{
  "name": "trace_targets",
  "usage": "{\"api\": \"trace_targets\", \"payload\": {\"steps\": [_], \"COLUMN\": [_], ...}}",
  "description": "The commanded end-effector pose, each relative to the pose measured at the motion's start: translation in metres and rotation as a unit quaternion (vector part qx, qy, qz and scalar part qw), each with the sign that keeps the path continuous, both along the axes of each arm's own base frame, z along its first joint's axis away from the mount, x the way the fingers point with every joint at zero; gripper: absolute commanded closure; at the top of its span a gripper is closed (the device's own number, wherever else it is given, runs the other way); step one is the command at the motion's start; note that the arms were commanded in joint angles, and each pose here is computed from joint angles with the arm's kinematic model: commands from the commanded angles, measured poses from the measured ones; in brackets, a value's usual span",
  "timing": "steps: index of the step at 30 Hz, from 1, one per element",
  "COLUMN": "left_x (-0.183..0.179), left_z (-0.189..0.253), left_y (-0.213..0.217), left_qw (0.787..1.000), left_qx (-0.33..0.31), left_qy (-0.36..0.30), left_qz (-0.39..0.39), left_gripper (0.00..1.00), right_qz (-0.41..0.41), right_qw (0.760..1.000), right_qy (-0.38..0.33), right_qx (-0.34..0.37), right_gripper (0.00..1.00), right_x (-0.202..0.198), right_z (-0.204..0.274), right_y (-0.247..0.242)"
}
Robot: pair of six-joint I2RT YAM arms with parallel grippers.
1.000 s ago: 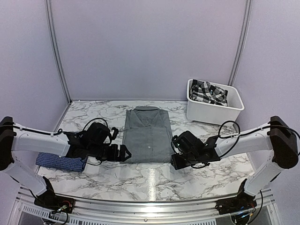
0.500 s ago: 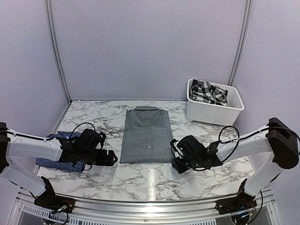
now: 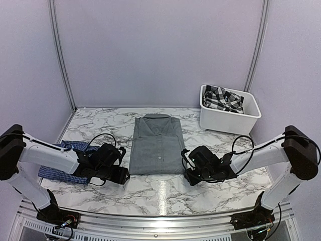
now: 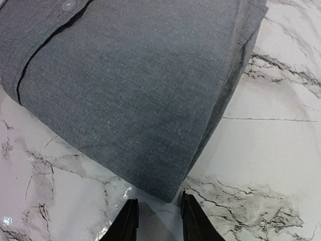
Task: Fold and stack the long sleeve shirts
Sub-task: Pick up the 2/3-rectangle-folded shirt from the center of the board.
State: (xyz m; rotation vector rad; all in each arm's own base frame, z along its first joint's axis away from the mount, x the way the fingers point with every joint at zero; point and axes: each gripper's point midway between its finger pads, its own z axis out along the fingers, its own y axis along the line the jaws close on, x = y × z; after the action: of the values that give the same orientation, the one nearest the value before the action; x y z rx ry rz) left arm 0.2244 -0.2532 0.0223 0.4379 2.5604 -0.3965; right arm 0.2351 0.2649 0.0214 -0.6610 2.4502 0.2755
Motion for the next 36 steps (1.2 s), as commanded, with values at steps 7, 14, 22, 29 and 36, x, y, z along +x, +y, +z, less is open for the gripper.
{"api": "trace_targets", "payload": {"steps": [7, 14, 22, 29, 36], "left_x": [0.008, 0.007, 0.005, 0.005, 0.004], "left_z": [-0.009, -0.012, -0.016, -0.019, -0.022], "left_y": [-0.023, -0.022, -0.022, -0.022, -0.022], "left_qw": [1.000, 1.000, 0.999, 0.999, 0.999], "left_qx": [0.009, 0.013, 0.015, 0.019, 0.019], "left_qy": [-0.003, 0.001, 0.007, 0.011, 0.014], "left_qz": [-0.022, -0.023, -0.027, -0.028, -0.028], "left_gripper": [0.45, 0.49, 0.55, 0.60, 0.70], "right_qz": [-0.013, -0.012, 0.004, 0.016, 0.014], "right_qw": [1.000, 0.999, 1.000, 1.000, 1.000], "right_qy": [-0.006, 0.013, 0.011, 0.010, 0.013], "right_qx": [0.002, 0.036, 0.029, 0.010, 0.005], "right_gripper": [0.73, 0.72, 0.72, 0.75, 0.83], "right_x": [0.008, 0.007, 0.008, 0.010, 0.012], "right_z": [0.001, 0.007, 0.005, -0.002, -0.005], "right_y": [-0.001, -0.004, 0.002, 0.012, 0.017]}}
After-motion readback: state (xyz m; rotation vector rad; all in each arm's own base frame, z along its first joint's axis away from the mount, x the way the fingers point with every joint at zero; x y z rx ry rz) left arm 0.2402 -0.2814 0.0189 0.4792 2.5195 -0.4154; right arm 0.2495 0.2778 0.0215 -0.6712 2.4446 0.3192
